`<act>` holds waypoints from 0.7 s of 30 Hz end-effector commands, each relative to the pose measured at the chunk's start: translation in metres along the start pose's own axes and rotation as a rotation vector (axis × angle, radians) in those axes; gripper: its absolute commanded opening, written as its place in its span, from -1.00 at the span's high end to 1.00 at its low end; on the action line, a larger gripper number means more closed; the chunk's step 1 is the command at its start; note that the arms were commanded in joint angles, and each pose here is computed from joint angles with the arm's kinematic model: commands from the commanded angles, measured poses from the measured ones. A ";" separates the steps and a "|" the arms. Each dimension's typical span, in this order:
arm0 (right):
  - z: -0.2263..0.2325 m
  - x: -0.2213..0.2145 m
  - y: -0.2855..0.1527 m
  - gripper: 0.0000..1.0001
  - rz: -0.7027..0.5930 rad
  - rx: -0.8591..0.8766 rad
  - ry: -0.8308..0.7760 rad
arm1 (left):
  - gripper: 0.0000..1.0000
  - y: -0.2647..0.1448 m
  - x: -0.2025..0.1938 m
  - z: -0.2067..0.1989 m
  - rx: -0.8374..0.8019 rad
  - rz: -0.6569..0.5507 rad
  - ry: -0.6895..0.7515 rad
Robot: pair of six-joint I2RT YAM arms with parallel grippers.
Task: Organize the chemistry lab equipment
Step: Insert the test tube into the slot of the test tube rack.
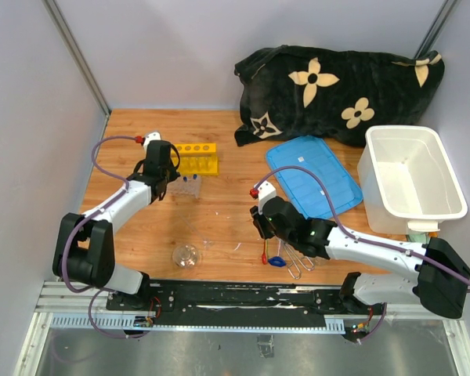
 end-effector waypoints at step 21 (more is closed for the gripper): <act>-0.014 -0.003 0.005 0.44 -0.001 -0.013 0.016 | 0.77 0.012 0.009 -0.004 0.003 -0.023 -0.007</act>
Point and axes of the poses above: each gripper's point midway between its finger pads, its own y axis out along the fingers, its own z axis along the line the jaws close on, x = y × z, the point moved 7 cm from there along -y, back along the fingers, and after that the axes turned 6 degrees about y, right-handed, at the moved point
